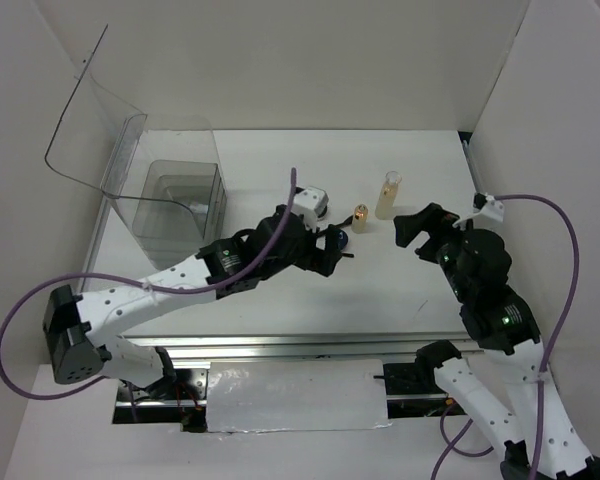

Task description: Organize the makeup

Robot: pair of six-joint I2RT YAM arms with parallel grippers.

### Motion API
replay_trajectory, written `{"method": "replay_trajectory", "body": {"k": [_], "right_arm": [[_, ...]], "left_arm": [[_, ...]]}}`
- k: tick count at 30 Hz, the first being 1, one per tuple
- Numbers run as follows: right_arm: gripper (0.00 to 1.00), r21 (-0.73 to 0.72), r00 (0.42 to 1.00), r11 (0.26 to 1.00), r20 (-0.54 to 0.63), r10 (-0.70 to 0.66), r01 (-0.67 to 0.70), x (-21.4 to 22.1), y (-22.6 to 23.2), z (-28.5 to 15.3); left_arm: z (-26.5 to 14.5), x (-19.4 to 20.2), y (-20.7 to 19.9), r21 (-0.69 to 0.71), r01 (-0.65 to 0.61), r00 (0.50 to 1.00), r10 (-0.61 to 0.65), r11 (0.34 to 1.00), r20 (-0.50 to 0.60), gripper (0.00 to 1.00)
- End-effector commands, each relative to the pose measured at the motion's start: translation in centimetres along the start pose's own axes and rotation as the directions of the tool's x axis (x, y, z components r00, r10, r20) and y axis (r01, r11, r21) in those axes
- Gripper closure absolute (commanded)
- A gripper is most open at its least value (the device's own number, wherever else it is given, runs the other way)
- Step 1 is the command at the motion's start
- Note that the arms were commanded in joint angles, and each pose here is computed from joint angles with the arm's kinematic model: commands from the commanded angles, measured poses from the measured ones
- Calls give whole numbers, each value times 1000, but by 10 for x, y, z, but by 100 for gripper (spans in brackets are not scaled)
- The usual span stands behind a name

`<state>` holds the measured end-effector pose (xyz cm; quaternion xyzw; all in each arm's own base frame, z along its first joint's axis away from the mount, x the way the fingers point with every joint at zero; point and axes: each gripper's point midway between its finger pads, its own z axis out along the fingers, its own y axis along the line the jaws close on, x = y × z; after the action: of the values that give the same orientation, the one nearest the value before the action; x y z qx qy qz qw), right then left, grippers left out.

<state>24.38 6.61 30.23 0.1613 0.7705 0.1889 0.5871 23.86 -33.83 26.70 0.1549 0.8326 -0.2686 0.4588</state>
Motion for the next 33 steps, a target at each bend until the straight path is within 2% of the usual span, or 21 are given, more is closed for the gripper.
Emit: {"method": "replay_trajectory", "body": {"k": [1,2,5,9,11,12,14,16,17,18,21,22,25,28,33], "right_arm": [[0,-59,993,997,112,46,-40,-30,9,-29],[0,-73,988,996,143,63,-53,-35,8,-42],[0,-122,958,985,246,146,-119,-54,6,-72],[0,-220,924,966,325,203,-134,-68,11,-105],[0,-252,921,960,333,203,-121,-75,17,-118],[0,-268,923,957,329,198,-110,-75,20,-122],[0,-315,930,945,313,192,-89,-74,29,-127],[0,-355,933,931,303,193,-78,-72,36,-130],[0,-383,938,921,290,188,-67,-69,41,-130],[0,-400,940,914,280,192,-68,-67,44,-132],[0,-455,951,889,248,182,-52,-59,54,-132],[0,-473,957,880,234,174,-45,-56,57,-132],[0,-481,963,876,221,154,-30,-52,60,-130],[0,-493,960,870,241,144,-7,-55,61,-138],[0,-550,952,835,258,166,4,-59,68,-157]], "left_arm": [[28,-31,-18,55,-135,975,123,989,186,0],[36,-36,-18,52,-194,961,179,980,212,1],[74,-55,-30,105,-270,942,241,957,233,1],[139,-73,-41,154,-315,926,268,937,266,1],[181,-60,-28,139,-318,932,282,938,228,0],[186,-77,-37,169,-324,923,272,931,271,1],[205,-82,-34,164,-331,917,276,929,289,1],[231,-82,-34,172,-347,907,283,922,312,1],[250,-69,-28,167,-348,911,291,923,293,1],[253,-84,-30,163,-342,905,278,925,323,0],[273,-78,-18,180,-311,915,242,933,323,1],[273,-84,-19,198,-310,906,226,930,358,0],[279,-81,-23,223,-323,899,225,920,375,1],[300,-64,-20,229,-327,906,235,917,351,1],[317,-61,-18,217,-327,902,236,920,361,0]]}}
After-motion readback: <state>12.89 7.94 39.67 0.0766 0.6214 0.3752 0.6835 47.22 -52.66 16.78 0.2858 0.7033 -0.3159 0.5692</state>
